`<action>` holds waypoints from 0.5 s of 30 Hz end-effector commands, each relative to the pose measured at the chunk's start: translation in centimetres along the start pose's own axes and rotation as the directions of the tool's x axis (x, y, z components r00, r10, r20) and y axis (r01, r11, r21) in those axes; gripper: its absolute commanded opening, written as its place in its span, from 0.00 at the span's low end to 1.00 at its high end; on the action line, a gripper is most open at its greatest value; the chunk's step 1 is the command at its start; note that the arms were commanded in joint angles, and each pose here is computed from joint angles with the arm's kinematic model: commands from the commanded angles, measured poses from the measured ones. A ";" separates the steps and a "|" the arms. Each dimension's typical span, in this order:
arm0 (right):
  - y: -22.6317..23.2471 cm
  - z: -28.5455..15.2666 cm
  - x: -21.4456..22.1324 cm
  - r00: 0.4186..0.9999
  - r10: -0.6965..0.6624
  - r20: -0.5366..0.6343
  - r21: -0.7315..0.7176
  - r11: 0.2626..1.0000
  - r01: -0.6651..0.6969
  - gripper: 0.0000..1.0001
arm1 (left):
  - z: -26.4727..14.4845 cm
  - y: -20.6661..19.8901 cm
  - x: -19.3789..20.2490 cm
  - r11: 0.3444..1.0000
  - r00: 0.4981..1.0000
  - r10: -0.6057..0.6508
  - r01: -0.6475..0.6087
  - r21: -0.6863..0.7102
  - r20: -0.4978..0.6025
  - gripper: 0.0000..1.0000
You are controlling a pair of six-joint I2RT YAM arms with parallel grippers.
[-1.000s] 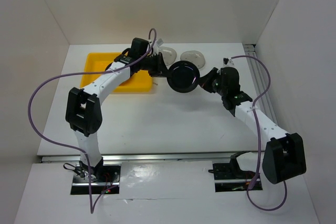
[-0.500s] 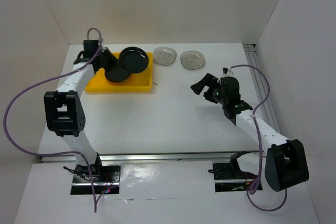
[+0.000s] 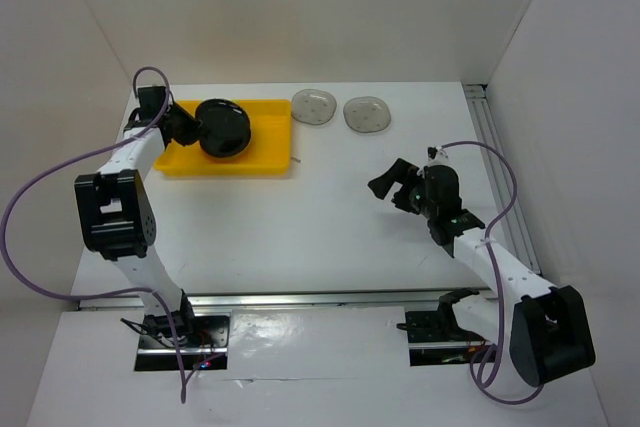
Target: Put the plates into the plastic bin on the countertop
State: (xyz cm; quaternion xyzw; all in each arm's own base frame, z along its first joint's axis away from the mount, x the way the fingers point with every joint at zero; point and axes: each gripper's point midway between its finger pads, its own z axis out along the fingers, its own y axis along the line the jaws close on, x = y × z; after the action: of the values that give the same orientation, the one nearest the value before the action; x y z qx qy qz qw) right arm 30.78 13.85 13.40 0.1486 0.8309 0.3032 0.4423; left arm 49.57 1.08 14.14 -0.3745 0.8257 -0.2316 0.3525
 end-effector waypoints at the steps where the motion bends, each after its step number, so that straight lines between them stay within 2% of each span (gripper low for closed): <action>1: 1.1 -0.1 -2.2 0.997 -0.039 0.063 -0.019 0.999 0.041 1.00 | 0.3 0.3 -2.0 0.999 0.997 -0.049 0.049 0.000 0.052 0.27; 5: 0.9 0.1 -2.0 0.998 -0.038 0.056 -0.014 0.999 0.039 1.00 | 0.8 0.7 -1.8 0.998 0.998 -0.057 0.057 -0.023 0.031 0.45; 6: 0.9 0.1 -2.0 0.998 -0.038 0.056 -0.014 0.999 0.039 1.00 | 0.8 0.6 -1.7 0.998 0.998 -0.057 0.057 -0.017 0.024 0.62; 10: 0.7 1.1 -1.9 0.998 -0.038 0.055 -0.014 0.999 0.039 1.00 | -0.2 -0.5 -1.7 0.999 0.998 -0.049 0.049 0.022 0.025 0.93; 11: -1.1 2.3 -1.6 0.999 -0.020 0.031 0.027 0.999 0.019 1.00 | -1.0 -1.2 -1.8 0.998 0.999 -0.044 0.042 0.047 0.031 0.98; 12: -1.6 2.9 -1.1 1.000 0.005 0.003 0.023 1.000 -0.005 1.00 | -1.4 -1.5 -2.0 0.998 0.998 -0.041 0.038 0.056 0.039 1.00; 15: -2.3 5.9 -2.8 0.998 0.052 0.026 0.011 0.999 -0.053 1.00 | -2.2 -1.9 -1.2 0.997 1.000 -0.018 0.017 0.077 0.006 1.00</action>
State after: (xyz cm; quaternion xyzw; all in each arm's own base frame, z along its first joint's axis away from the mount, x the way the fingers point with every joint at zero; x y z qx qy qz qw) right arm 33.32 12.78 9.60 0.1734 0.8505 0.2830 0.4081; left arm 49.28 1.91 13.13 -0.4004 0.8211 -0.2350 0.3322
